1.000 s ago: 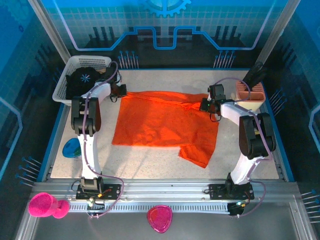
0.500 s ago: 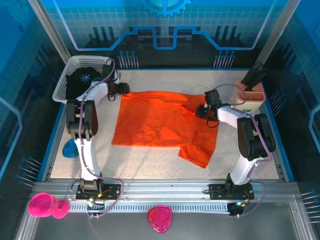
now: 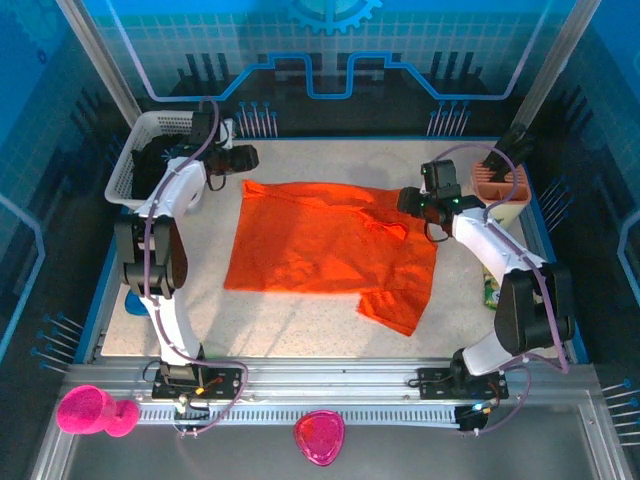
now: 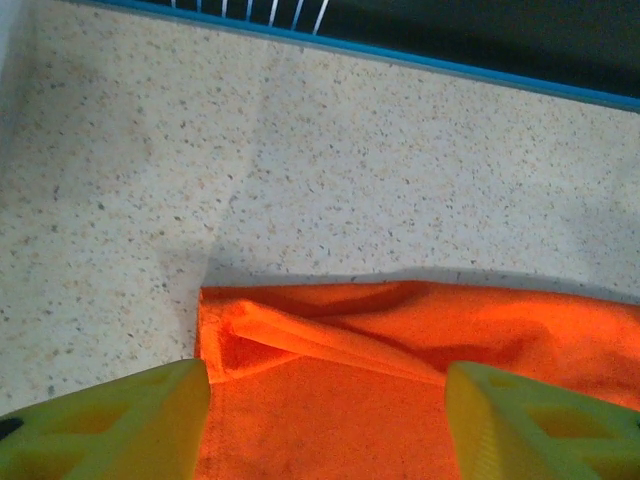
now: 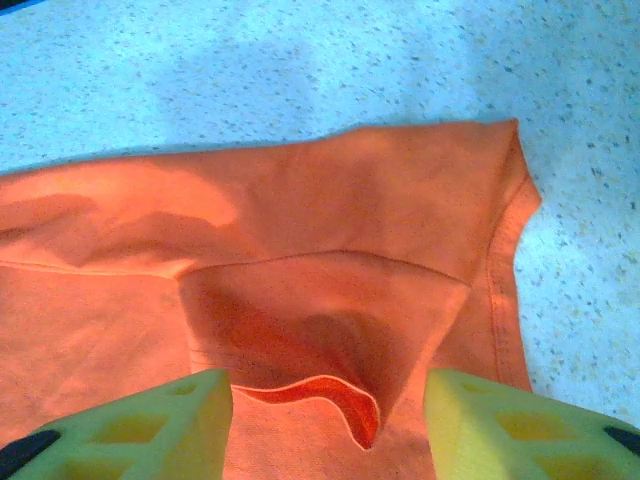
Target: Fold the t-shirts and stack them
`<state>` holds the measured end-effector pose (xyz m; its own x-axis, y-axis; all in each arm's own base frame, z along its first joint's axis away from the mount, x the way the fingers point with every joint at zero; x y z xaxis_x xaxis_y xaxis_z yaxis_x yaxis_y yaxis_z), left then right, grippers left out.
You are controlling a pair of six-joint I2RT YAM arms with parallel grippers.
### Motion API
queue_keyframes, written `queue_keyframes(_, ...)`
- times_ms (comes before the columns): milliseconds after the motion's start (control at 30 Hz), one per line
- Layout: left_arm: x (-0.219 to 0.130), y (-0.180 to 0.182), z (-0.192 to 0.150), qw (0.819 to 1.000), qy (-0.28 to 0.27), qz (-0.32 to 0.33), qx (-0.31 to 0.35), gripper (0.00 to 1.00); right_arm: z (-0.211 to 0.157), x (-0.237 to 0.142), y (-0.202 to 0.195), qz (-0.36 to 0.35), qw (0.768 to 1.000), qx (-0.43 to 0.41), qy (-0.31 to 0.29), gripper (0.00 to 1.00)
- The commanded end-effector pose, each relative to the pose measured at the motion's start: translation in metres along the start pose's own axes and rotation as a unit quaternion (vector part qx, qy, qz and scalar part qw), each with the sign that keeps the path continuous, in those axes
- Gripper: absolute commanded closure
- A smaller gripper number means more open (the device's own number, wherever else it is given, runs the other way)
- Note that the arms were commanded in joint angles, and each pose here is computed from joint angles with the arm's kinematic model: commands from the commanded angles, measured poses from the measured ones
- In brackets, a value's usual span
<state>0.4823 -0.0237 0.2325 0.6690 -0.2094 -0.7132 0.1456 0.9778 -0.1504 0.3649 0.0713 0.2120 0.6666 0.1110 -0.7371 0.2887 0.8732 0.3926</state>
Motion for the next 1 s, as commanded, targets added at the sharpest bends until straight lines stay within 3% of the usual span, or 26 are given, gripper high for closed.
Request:
queue_keyframes(0, -0.006, -0.017, 0.003, 1.0, 0.013, -0.016, 0.005, 0.42, -0.005, 0.014, 0.014, 0.017, 0.999, -0.015, 0.036, 0.54)
queue_keyframes(200, -0.005, -0.04, -0.004, 0.999, 0.03, -0.023, 0.017, 0.5, -0.006, 0.075, 0.027, 0.015, 0.996, -0.011, 0.089, 0.86)
queue_keyframes(300, -0.012, -0.05, -0.01, 0.999, 0.036, -0.023, 0.022, 0.51, -0.015, 0.099, 0.033, 0.024, 0.993, -0.008, 0.116, 0.92)
queue_keyframes(667, -0.045, -0.059, -0.031, 0.998, 0.046, -0.001, 0.031, 0.52, -0.08, 0.113, 0.046, 0.025, 0.984, -0.042, 0.174, 0.95)
queue_keyframes(967, -0.073, -0.057, -0.047, 0.998, 0.062, 0.032, 0.001, 0.53, -0.086, 0.113, 0.034, -0.021, 0.984, -0.058, 0.167, 0.95)
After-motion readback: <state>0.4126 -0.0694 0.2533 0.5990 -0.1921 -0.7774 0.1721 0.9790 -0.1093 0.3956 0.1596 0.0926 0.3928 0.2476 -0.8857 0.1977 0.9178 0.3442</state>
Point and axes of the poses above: each hand's point on the last joint's axis, 136 mm out from that joint toward the fingers, its own x axis out along the fingers, its own y axis along the line the jaws close on, z = x × y, the point moved 8 cm from there along -x, back along the fingers, and after that the axes turned 14 degrees about x, right-handed, at the moved point
